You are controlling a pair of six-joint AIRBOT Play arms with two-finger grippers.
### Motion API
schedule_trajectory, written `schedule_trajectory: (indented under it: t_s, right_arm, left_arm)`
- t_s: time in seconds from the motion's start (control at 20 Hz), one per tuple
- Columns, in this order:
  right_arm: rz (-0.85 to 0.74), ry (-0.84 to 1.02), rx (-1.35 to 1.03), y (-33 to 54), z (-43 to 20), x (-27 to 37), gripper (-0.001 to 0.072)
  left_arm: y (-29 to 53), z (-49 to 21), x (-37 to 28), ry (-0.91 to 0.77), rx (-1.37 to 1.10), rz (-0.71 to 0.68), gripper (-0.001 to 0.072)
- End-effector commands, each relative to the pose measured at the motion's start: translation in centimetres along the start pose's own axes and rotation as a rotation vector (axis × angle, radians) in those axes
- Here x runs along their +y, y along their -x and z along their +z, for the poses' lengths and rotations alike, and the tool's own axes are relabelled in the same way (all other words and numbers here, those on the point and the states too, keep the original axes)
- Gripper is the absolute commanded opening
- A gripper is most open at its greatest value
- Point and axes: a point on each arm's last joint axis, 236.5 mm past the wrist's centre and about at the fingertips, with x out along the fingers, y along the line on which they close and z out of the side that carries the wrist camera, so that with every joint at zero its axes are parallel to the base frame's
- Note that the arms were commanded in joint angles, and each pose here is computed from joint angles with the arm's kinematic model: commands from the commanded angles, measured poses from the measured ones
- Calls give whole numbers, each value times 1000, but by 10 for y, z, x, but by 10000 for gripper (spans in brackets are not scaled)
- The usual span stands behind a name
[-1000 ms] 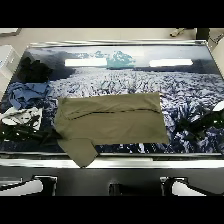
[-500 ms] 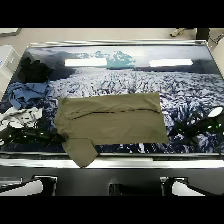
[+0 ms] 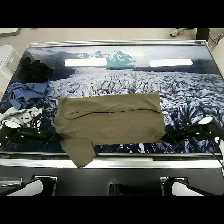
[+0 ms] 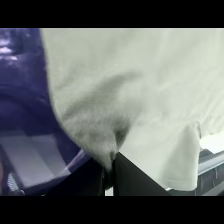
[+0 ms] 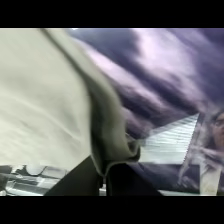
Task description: Fold the clothes and pants, and hang the long-sleeved shirts on hangers.
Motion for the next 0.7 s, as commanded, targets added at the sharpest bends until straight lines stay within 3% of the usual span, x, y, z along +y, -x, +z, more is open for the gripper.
schedule_trajectory:
  t_s: [0.0, 0.2, 0.35, 0.5, 0.65]
  right_arm:
    - [17, 68, -72, 19, 14, 21, 38]
    - [35, 251, -326, 115, 49, 79, 36]
    - [59, 483, -718, 257, 58, 158, 36]
    - [90, 758, -1313, 455, -16, 251, 38]
    - [64, 894, -1687, 561, -142, 280, 39]
  left_arm:
    - [14, 7, -16, -45, -25, -16, 20]
    - [81, 49, -67, -230, -217, -2, 19]
    - [199, 81, -178, -490, -584, -58, 19]
    - [377, 29, -327, -847, -1130, -91, 20]
    - [485, -88, -403, -1119, -1525, 32, 20]
